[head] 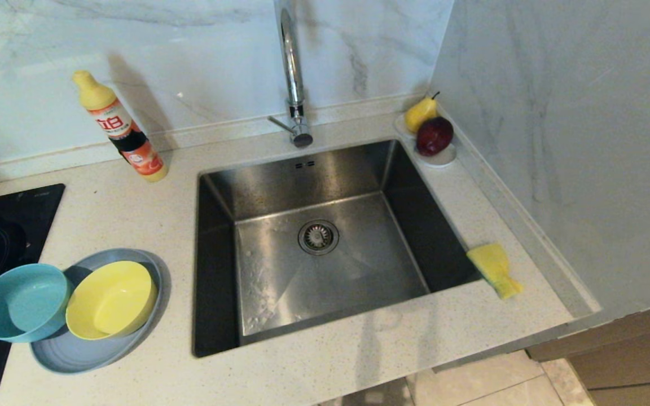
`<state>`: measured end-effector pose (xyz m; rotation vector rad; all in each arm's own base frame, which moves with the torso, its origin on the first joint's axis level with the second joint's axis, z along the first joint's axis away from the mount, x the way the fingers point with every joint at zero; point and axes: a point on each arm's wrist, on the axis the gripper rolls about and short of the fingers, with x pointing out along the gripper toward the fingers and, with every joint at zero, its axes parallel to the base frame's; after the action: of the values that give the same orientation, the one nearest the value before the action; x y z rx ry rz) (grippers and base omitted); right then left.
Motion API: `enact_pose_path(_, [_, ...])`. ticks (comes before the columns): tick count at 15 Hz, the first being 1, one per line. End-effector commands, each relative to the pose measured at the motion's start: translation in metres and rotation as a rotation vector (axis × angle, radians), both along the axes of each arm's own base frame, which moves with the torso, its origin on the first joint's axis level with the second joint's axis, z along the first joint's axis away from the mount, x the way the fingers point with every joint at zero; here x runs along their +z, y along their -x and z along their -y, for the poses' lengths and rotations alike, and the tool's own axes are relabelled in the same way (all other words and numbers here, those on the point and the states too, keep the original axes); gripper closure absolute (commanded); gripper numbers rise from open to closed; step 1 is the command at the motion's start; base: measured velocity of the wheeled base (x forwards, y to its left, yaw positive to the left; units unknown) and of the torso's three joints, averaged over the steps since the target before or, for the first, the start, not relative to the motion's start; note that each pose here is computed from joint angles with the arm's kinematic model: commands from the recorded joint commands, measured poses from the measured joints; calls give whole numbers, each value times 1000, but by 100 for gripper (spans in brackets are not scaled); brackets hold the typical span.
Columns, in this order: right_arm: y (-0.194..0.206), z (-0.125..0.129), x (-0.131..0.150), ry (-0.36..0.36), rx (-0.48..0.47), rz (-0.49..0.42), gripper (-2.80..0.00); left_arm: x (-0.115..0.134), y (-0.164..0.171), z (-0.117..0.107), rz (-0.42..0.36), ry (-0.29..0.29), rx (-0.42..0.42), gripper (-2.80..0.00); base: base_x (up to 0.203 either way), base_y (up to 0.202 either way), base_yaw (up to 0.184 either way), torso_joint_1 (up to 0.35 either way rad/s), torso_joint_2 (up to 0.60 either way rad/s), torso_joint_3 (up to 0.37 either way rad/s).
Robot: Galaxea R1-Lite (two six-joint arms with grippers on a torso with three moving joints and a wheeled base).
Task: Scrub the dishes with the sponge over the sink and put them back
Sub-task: Grab the dish soap
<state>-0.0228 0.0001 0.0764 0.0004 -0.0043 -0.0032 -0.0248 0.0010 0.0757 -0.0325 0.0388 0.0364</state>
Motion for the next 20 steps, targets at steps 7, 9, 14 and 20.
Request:
enact_pose_path(7, [0, 0, 0, 0, 0, 0, 0, 0, 0, 0, -1, -5, 1, 0, 0, 0, 0, 0, 0, 0])
enact_pose_path(9, [0, 0, 0, 0, 0, 0, 0, 0, 0, 0, 0, -1, 3, 0, 0, 0, 0, 0, 0, 0])
enact_pose_path(14, [0, 0, 0, 0, 0, 0, 0, 0, 0, 0, 0, 3, 1, 0, 0, 0, 0, 0, 0, 0])
enact_pose_path(20, [0, 0, 0, 0, 0, 0, 0, 69, 2, 0, 73, 33, 12, 0, 0, 0, 0, 0, 0, 0])
